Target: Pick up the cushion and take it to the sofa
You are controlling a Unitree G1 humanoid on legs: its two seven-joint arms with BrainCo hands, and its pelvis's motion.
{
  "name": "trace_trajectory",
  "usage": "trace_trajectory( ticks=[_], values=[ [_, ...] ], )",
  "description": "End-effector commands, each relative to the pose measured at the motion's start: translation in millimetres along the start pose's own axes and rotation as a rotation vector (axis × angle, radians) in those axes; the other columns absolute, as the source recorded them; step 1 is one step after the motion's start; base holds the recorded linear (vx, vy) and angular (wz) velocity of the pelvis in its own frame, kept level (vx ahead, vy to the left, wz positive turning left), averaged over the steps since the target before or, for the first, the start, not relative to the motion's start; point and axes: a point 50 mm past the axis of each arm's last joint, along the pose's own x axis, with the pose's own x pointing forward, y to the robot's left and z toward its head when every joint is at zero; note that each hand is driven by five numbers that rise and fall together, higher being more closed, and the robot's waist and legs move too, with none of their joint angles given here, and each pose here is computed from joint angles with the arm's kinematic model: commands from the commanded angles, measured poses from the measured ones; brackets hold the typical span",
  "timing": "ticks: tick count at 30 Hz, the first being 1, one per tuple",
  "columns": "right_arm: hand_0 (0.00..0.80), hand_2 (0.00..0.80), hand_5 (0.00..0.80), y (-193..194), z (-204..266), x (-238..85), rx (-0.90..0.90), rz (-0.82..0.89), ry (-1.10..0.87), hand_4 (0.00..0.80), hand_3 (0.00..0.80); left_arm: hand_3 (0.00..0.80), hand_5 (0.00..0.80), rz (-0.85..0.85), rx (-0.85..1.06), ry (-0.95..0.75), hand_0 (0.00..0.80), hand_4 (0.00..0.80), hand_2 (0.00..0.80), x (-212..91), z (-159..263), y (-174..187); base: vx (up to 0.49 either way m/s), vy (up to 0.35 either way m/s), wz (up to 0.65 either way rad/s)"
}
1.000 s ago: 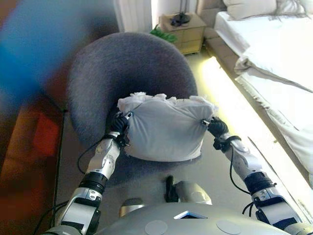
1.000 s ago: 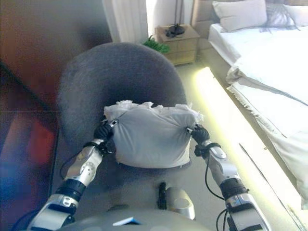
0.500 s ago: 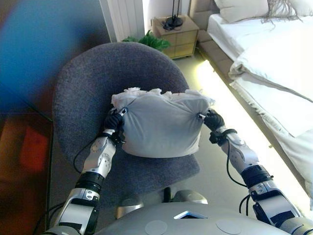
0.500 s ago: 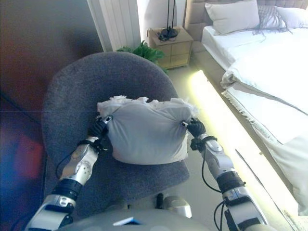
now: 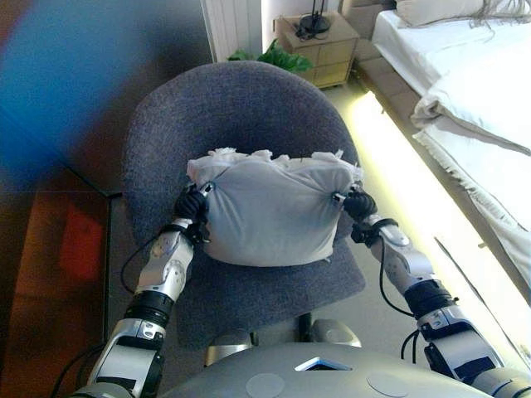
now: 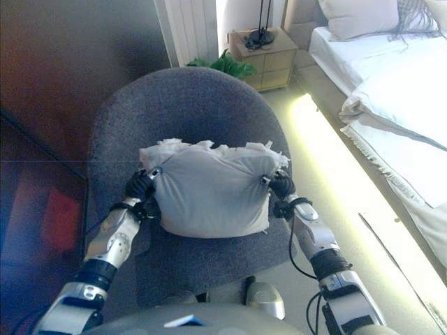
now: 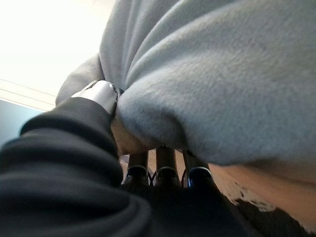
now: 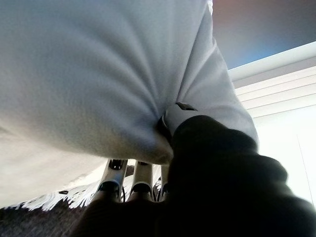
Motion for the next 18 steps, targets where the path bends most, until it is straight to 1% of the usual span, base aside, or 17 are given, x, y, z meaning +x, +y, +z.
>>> trace_trajectory(
  ticks=[1, 2, 3, 6, 8, 9, 12, 15, 18],
  values=[
    [0.800, 0.800, 0.800, 41.9, 53.0, 21.9, 0.076, 0.112, -0.218, 0.800, 0.800, 0.800, 0.800, -0.131, 0.043, -0.144, 0.800, 0.800, 0.800, 20.5, 36.7, -34.9, -0.003, -0.134, 0.22],
    [0.800, 0.800, 0.800, 42.7, 54.5, 22.9, 0.070, 0.115, -0.219, 0.800, 0.800, 0.800, 0.800, -0.132, 0.049, -0.146, 0.800, 0.800, 0.800, 21.6, 37.8, -35.8, -0.116, -0.231, 0.12],
    [0.800, 0.800, 0.800, 45.1, 68.9, 28.4, 0.046, 0.121, -0.244, 0.800, 0.800, 0.800, 0.800, -0.140, 0.065, -0.174, 0.800, 0.800, 0.800, 28.0, 47.7, -40.5, -0.245, -0.238, -0.01],
    [0.800, 0.800, 0.800, 62.6, 116.5, 40.5, -0.007, 0.142, -0.337, 0.800, 0.800, 0.800, 0.800, -0.170, 0.109, -0.273, 0.800, 0.800, 0.800, 49.8, 94.6, -60.0, -0.402, -0.216, 0.01],
    [0.800, 0.800, 0.800, 59.6, 139.0, 43.2, -0.024, 0.147, -0.370, 0.800, 0.800, 0.800, 0.800, -0.177, 0.136, -0.312, 0.800, 0.800, 0.800, 60.6, 117.6, -67.4, -0.190, -0.141, 0.38],
    [0.800, 0.800, 0.800, 57.6, 140.5, 44.0, -0.029, 0.146, -0.367, 0.800, 0.800, 0.800, 0.800, -0.170, 0.142, -0.313, 0.800, 0.800, 0.800, 62.1, 119.8, -68.6, -0.014, -0.107, 0.41],
    [0.800, 0.800, 0.800, 58.9, 140.6, 46.5, -0.030, 0.149, -0.342, 0.800, 0.800, 0.800, 0.800, -0.130, 0.138, -0.308, 0.800, 0.800, 0.800, 64.0, 117.5, -70.4, 0.047, -0.051, 0.04],
    [0.800, 0.800, 0.800, 65.4, 142.3, 48.9, -0.056, 0.152, -0.344, 0.800, 0.800, 0.800, 0.800, -0.111, 0.141, -0.325, 0.800, 0.800, 0.800, 65.2, 120.7, -73.7, -0.011, -0.028, -0.18],
    [0.800, 0.800, 0.800, 69.9, 156.6, 52.7, -0.086, 0.146, -0.360, 0.800, 0.800, 0.800, 0.800, -0.099, 0.142, -0.349, 0.800, 0.800, 0.800, 70.1, 135.4, -78.8, -0.048, 0.002, -0.13]
  ],
)
